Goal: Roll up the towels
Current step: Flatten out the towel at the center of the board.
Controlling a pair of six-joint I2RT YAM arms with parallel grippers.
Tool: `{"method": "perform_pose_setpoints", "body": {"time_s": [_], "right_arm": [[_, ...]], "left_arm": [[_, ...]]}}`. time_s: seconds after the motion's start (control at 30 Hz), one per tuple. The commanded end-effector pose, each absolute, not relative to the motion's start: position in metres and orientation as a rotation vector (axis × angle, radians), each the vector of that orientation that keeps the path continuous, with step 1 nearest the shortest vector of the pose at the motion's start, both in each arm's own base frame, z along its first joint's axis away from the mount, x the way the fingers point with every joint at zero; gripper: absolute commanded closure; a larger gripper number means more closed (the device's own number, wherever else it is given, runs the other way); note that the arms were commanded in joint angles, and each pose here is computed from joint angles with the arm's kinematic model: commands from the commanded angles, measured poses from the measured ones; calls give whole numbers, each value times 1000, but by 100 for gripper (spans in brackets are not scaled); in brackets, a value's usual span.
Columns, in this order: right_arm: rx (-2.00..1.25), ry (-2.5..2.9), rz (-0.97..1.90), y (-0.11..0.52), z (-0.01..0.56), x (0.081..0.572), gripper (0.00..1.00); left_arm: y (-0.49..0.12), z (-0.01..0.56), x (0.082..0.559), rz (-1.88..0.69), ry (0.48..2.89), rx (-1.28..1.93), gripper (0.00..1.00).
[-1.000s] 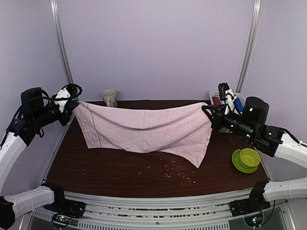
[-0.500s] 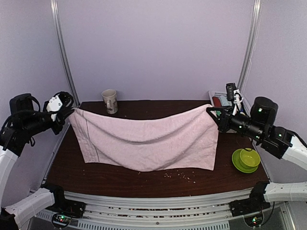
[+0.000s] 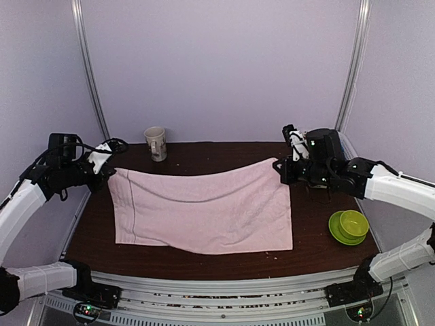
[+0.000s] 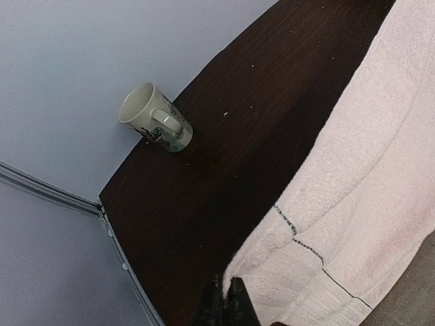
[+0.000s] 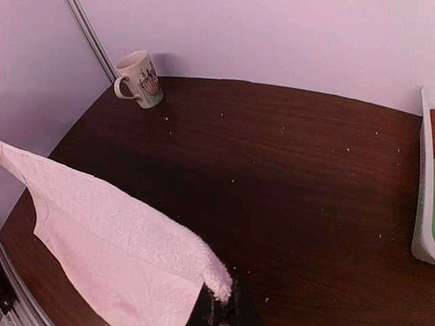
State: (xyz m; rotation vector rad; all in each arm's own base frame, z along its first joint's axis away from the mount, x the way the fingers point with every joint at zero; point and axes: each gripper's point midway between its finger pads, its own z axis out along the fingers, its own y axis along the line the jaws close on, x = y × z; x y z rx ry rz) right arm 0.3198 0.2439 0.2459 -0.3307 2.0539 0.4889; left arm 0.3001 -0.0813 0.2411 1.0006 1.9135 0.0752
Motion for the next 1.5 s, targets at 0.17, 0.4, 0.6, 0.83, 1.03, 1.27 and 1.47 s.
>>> {"method": "perform_pose_setpoints", "body": {"time_s": [0.17,0.4,0.6,0.83,1.03,1.27,1.47], "right_arm": [[-327,1875,507,228,311,308,97],[-457,2068,569,249,255,296,91],[-531,2325,472,265,157,311,85],[-563,2535,324,282,63,339,85],[-556,2531,282,290,61,357,72],[-642,2481,291,290,98,352,59],[-763,2492,217,285,106,338,57]], "left_arm": [[-77,326,297,170,1636,856,100],[-97,307,259,65,1613,1041,100],[-107,262,255,-49,1707,1138,100],[-107,207,266,-121,1868,1173,100],[-109,190,267,-157,1902,1181,100],[-109,190,266,-152,1885,1157,100],[-112,187,266,-185,1888,1156,100]]}}
